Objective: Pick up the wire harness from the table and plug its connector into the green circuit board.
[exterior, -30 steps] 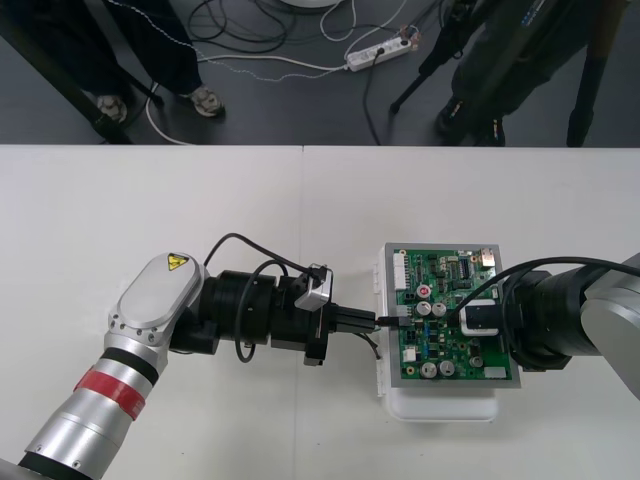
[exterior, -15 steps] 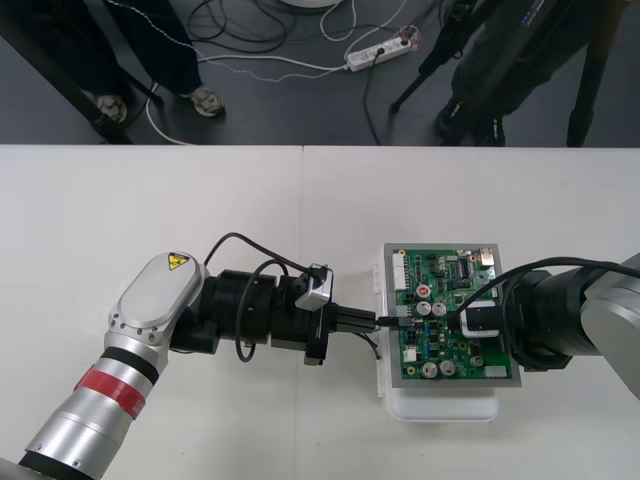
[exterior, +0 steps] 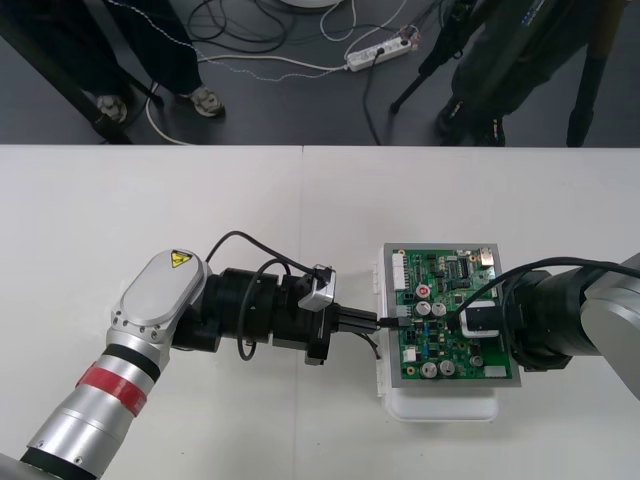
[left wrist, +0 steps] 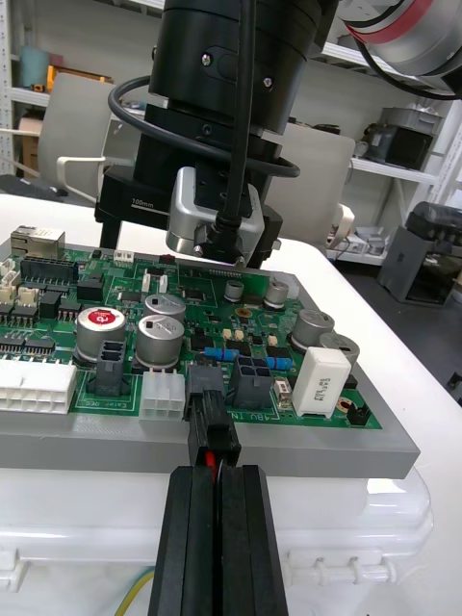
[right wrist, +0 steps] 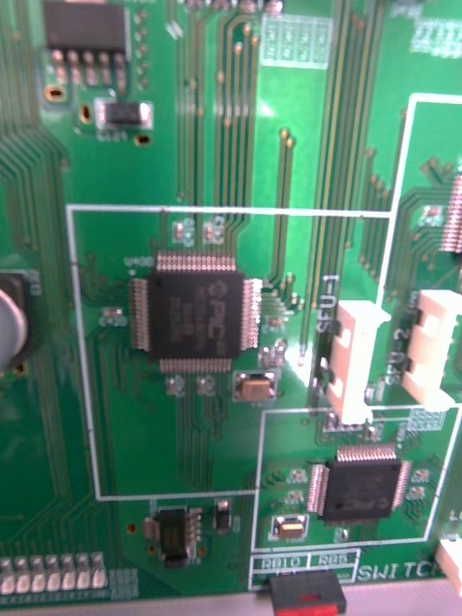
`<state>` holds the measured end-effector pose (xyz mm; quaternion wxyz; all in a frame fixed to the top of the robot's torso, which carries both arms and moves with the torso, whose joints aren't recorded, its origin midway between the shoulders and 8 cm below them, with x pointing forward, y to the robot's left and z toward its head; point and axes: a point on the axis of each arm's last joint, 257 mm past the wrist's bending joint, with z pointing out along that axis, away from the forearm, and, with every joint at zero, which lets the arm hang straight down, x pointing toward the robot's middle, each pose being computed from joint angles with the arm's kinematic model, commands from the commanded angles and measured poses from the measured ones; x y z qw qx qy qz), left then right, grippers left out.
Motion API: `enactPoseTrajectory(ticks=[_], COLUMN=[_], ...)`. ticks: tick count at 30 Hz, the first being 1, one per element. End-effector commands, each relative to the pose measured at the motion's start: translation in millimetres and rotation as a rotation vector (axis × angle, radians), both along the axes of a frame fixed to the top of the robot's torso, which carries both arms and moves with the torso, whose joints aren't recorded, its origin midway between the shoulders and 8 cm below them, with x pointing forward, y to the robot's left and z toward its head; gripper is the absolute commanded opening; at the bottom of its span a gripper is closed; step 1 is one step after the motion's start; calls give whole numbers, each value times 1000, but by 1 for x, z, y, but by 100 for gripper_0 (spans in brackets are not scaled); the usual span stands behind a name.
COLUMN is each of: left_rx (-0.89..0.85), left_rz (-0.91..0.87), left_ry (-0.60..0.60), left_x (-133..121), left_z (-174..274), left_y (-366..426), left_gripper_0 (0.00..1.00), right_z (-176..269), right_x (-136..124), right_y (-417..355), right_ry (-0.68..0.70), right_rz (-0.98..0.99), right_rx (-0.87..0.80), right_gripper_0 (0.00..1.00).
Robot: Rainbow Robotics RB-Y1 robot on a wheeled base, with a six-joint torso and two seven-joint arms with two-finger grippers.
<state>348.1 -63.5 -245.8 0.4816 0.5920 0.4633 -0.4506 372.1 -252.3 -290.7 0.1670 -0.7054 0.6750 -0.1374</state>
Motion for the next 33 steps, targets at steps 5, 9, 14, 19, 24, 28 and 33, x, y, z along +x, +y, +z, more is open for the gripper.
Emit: enactPoseTrajectory(ticks=[5,9,14,19,24,28,33], left_rx=[11,21,35,25,18,15,14], left_rz=[-18,-14,-10,-9,-11,-11,-10], left_ry=[-30,-39,-47,-40,-35,-32,-33], left_x=[7,10,12,11,9,9,9], left_z=[16,15,14,16,17,18,18], left_y=[-23,-24,-26,-31,-35,-35,-35], left_gripper_0=[0,0,0,0,0,0,0], right_z=[4,4,4,4,4,4,5], right_x=[-3,-3,-4,-4,-4,-4,-3], right_y=[20,20,21,21,21,20,20], right_ry=[-10,-9,-8,-6,-6,-7,-9], right_rz=[66,67,67,63,60,58,57], right_rx=[15,17,19,23,23,22,22], right_gripper_0=[100,100,100,100,100,100,100])
